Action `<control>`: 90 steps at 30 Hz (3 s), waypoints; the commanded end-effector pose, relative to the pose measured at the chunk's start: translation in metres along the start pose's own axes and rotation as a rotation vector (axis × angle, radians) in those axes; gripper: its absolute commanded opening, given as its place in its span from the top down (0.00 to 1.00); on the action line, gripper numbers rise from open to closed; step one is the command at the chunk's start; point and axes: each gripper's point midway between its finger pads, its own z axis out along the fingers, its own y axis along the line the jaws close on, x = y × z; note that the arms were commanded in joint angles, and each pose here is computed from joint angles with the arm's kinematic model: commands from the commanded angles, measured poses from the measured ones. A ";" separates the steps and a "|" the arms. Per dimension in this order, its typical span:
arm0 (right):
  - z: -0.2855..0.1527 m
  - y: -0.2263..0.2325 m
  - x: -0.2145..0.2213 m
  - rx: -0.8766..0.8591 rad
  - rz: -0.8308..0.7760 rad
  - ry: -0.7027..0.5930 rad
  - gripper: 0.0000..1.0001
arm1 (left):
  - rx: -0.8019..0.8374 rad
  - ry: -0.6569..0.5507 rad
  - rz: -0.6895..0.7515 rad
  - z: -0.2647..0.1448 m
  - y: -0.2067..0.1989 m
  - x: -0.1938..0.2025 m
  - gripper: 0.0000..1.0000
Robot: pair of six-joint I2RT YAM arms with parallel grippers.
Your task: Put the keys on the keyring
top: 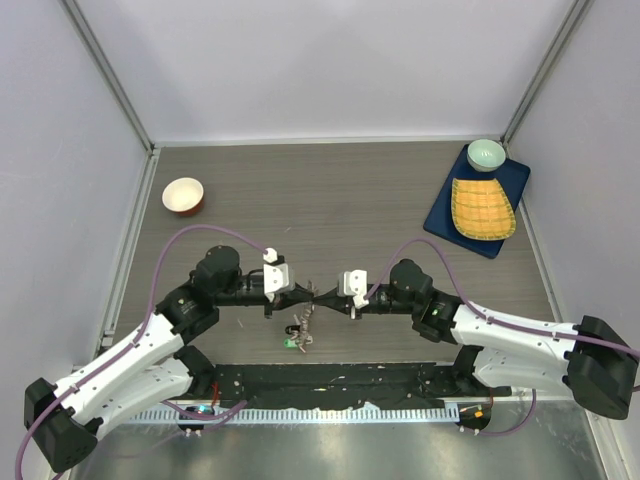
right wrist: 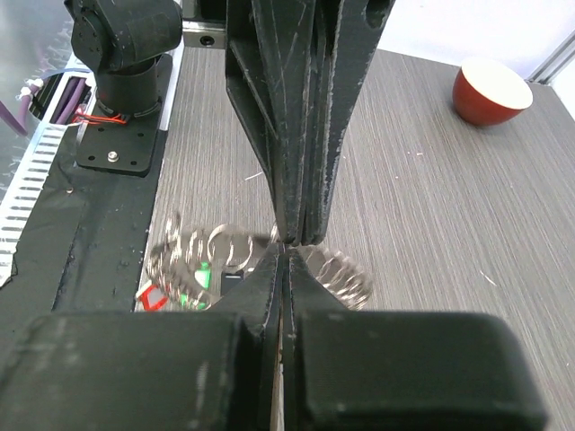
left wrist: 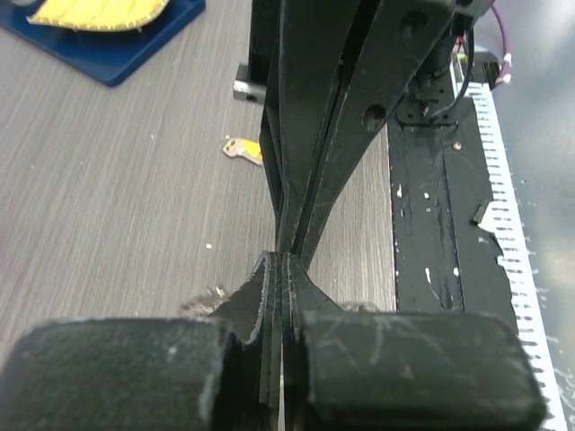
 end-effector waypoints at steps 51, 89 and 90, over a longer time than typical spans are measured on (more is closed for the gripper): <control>-0.117 -0.146 0.033 1.134 0.146 0.141 0.99 | -0.555 0.652 -0.572 0.077 0.016 0.171 0.43; -0.090 -0.057 0.071 0.721 0.676 0.469 0.99 | -1.109 0.019 -0.417 -0.132 0.112 0.006 0.10; -0.092 -0.051 0.076 0.710 0.696 0.506 0.99 | -1.109 0.012 -0.407 -0.137 0.110 -0.001 0.08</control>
